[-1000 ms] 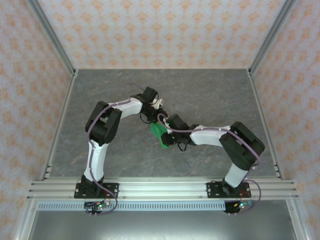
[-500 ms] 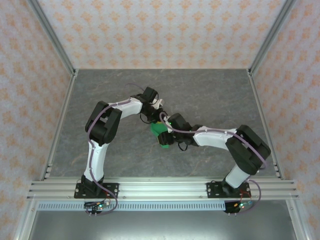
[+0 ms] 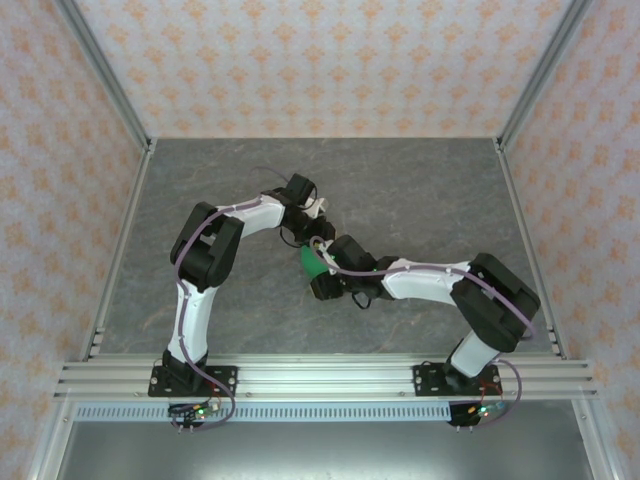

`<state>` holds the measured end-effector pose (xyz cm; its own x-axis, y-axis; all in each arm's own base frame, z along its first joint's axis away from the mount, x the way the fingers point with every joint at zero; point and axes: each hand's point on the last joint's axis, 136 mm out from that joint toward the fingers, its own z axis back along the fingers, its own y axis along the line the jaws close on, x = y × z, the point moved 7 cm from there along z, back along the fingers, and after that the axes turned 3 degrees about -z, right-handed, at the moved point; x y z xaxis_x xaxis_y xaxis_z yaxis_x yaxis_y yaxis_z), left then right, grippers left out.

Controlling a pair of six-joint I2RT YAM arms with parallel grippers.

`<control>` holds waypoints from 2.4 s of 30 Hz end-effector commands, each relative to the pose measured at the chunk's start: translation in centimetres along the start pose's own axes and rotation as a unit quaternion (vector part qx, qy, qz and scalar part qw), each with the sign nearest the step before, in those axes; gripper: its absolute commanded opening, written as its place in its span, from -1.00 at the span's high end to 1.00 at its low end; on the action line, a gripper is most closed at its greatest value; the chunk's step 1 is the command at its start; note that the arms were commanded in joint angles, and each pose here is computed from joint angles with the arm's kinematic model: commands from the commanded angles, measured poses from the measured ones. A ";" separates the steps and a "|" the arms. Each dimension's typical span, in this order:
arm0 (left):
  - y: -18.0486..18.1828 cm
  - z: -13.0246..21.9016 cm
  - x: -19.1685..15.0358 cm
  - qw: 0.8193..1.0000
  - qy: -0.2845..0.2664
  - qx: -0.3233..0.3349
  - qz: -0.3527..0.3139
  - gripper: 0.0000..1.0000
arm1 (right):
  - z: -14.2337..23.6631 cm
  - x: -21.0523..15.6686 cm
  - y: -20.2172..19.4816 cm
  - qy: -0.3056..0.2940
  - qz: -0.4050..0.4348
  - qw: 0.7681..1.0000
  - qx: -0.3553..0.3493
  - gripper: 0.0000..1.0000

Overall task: Fold a paper plane with a square sheet of paper (fold left side to right side)
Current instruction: Third fold the triangle at the center of the table.

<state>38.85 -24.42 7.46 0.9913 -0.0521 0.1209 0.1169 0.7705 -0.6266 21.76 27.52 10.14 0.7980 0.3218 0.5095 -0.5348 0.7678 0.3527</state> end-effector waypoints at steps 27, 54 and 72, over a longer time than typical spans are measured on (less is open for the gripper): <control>1.8 -2.2 -1.9 0.998 0.046 0.036 0.025 0.50 | -0.2 0.5 -2.0 -0.006 -0.034 0.999 0.002 0.90; 1.9 -2.3 -2.0 0.998 0.048 0.038 0.025 0.50 | -0.8 1.3 -2.8 -0.003 -0.058 0.998 -0.018 0.89; 1.9 -2.3 -2.0 0.998 0.049 0.036 0.024 0.51 | -0.9 1.4 -3.0 0.005 -0.064 0.997 -0.029 0.89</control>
<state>38.88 -24.44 7.49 0.9913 -0.0521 0.1213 0.1172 0.7704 -0.6267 24.07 26.10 8.92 0.8581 0.2344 0.4569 -0.4277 0.8187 0.3832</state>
